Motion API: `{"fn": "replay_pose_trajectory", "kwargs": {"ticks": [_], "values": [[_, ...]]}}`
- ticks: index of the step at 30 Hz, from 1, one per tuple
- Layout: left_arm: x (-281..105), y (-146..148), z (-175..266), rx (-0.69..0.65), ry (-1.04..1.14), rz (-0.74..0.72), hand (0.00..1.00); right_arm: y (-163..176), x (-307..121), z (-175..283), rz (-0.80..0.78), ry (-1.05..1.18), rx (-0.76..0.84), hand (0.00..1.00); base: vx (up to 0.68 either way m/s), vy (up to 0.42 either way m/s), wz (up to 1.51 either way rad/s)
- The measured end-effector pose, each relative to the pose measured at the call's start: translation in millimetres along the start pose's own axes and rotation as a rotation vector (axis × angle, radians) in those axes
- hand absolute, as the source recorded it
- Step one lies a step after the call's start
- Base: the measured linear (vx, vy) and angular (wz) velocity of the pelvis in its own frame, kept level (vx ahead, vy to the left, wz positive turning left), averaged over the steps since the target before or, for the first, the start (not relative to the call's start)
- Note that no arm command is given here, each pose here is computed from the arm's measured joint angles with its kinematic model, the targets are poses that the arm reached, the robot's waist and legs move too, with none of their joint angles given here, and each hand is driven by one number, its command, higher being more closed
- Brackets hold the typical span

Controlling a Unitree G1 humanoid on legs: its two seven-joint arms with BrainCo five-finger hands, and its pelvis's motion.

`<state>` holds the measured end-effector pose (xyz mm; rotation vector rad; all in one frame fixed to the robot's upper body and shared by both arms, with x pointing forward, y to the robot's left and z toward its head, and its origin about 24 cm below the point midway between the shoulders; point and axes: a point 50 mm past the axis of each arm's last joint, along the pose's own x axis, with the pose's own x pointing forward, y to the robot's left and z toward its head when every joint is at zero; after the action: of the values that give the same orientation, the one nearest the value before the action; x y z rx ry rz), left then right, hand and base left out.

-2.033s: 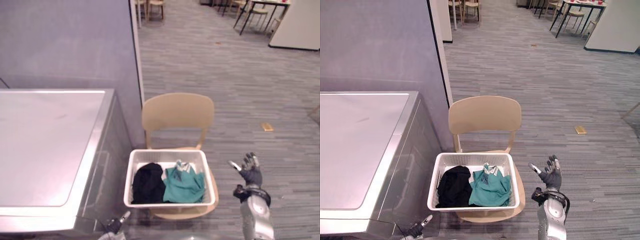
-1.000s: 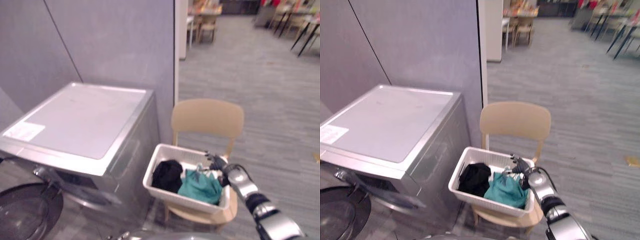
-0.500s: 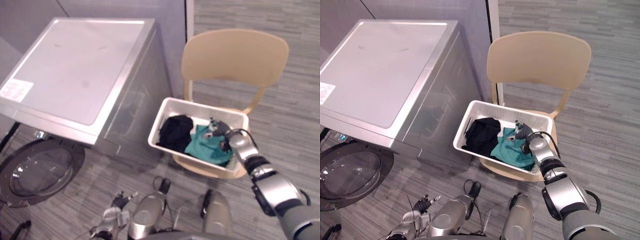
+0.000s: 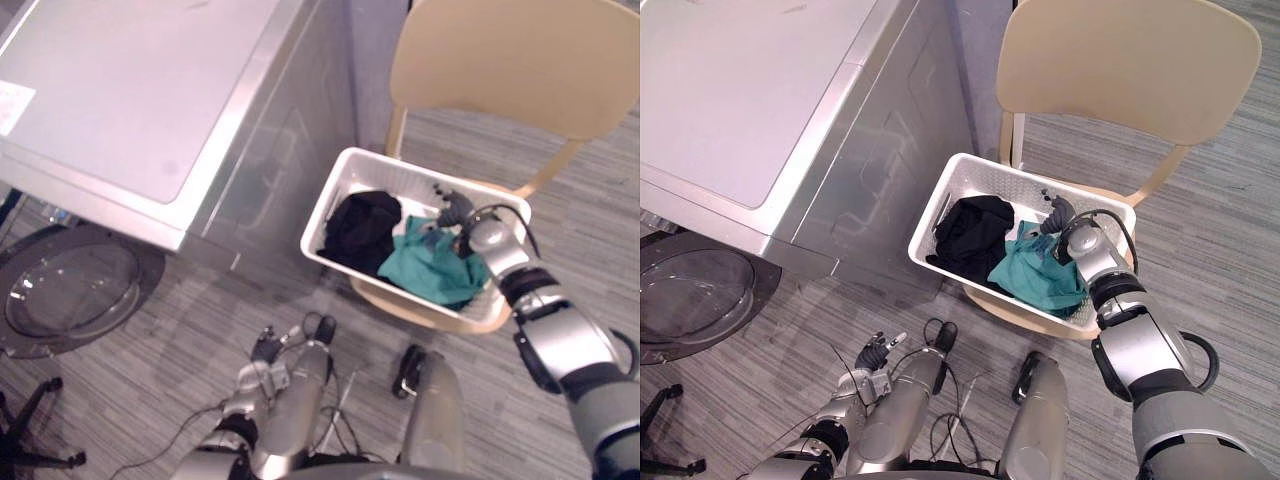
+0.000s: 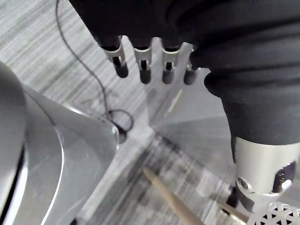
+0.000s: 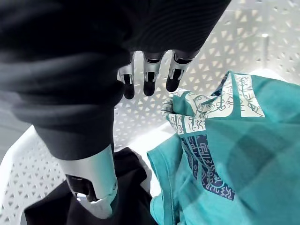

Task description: Pick up the laundry basket with both hands and put the clothes into the washing machine.

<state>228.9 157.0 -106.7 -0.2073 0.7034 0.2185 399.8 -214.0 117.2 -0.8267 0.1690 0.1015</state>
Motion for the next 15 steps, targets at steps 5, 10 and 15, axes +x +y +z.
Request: {"fn": "replay_pose_trajectory", "kwargs": {"ticks": [5,10,15], "values": [[2,0,9,-0.028,-0.025,0.005,0.00,-4,-2,8,0.036,-0.045,-0.117,0.00,-0.02,0.041,-0.13],[5,1,18,-0.073,-0.047,0.013,0.00,1,-5,8,0.132,-0.069,-0.231,0.00,-0.01,0.015,-0.03],[8,-6,31,-0.098,-0.082,-0.006,0.00,1,-14,-9,0.190,-0.064,-0.278,0.00,-0.02,0.015,0.04]]}}
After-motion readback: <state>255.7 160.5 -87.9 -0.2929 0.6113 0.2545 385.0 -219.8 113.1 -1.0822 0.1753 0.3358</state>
